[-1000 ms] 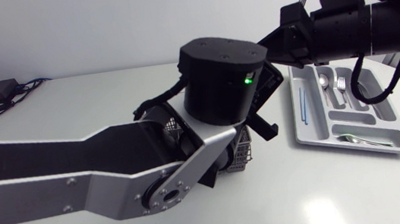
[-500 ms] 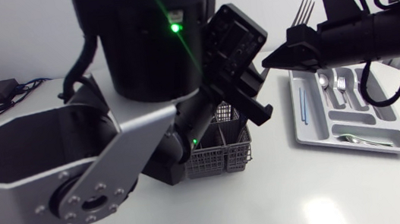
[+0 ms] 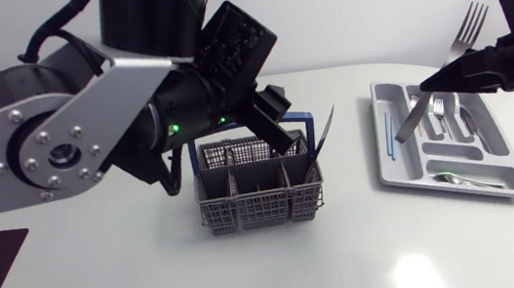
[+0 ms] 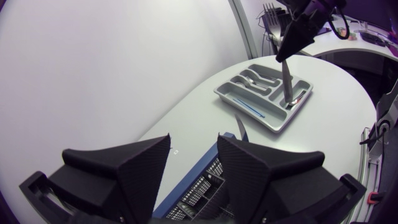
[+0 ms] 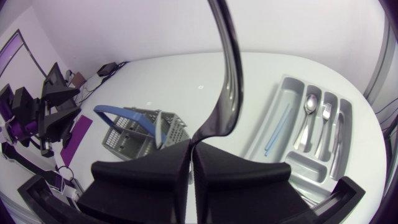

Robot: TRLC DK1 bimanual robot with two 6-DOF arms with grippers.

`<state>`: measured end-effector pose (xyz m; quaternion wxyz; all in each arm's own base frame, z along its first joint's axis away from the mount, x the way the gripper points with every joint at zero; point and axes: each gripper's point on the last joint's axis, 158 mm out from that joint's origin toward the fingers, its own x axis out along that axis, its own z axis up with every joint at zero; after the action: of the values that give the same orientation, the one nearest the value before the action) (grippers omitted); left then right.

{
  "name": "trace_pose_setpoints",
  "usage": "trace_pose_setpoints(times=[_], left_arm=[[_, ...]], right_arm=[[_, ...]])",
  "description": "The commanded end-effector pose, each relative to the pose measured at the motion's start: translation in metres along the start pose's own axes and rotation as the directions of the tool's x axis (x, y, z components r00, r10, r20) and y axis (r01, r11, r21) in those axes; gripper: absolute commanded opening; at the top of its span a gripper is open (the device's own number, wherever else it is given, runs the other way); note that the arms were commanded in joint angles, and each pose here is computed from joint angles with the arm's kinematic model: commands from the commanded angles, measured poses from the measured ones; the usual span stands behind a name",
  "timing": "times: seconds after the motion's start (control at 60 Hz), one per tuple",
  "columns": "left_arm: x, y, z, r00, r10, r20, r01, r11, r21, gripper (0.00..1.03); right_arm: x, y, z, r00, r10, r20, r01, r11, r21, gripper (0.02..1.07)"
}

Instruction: Sort the cutlery from the basket into the organizer compartments.

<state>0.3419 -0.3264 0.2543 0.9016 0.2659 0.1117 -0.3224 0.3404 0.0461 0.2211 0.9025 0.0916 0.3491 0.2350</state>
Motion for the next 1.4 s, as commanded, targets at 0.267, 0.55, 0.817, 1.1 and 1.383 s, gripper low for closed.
trace_pose_setpoints(times=[0.267,0.55,0.817,1.1,1.383], left_arm=[[0.002,-0.009,-0.001,0.993,-0.118,-0.023,0.117,0.991,-0.057,0.53],[0.009,-0.022,-0.012,0.981,-0.183,-0.067,0.178,0.981,-0.073,0.53],[0.016,-0.032,-0.017,0.975,-0.203,-0.093,0.197,0.978,-0.073,0.53],[0.014,-0.038,-0.018,0.972,-0.215,-0.098,0.209,0.975,-0.077,0.53],[0.015,-0.044,-0.027,0.967,-0.228,-0.111,0.22,0.973,-0.075,0.53]], right_arm=[[-0.007,-0.115,0.003,0.993,-0.101,-0.065,0.098,0.994,-0.04,0.08],[-0.002,-0.203,-0.005,0.983,-0.105,-0.154,0.103,0.995,-0.017,0.08],[0.008,-0.243,-0.013,0.975,-0.071,-0.211,0.07,0.997,-0.013,0.08],[0.026,-0.275,-0.008,0.97,-0.051,-0.237,0.048,0.999,-0.018,0.08],[0.055,-0.287,-0.015,0.958,-0.04,-0.283,0.038,0.999,-0.01,0.08]])
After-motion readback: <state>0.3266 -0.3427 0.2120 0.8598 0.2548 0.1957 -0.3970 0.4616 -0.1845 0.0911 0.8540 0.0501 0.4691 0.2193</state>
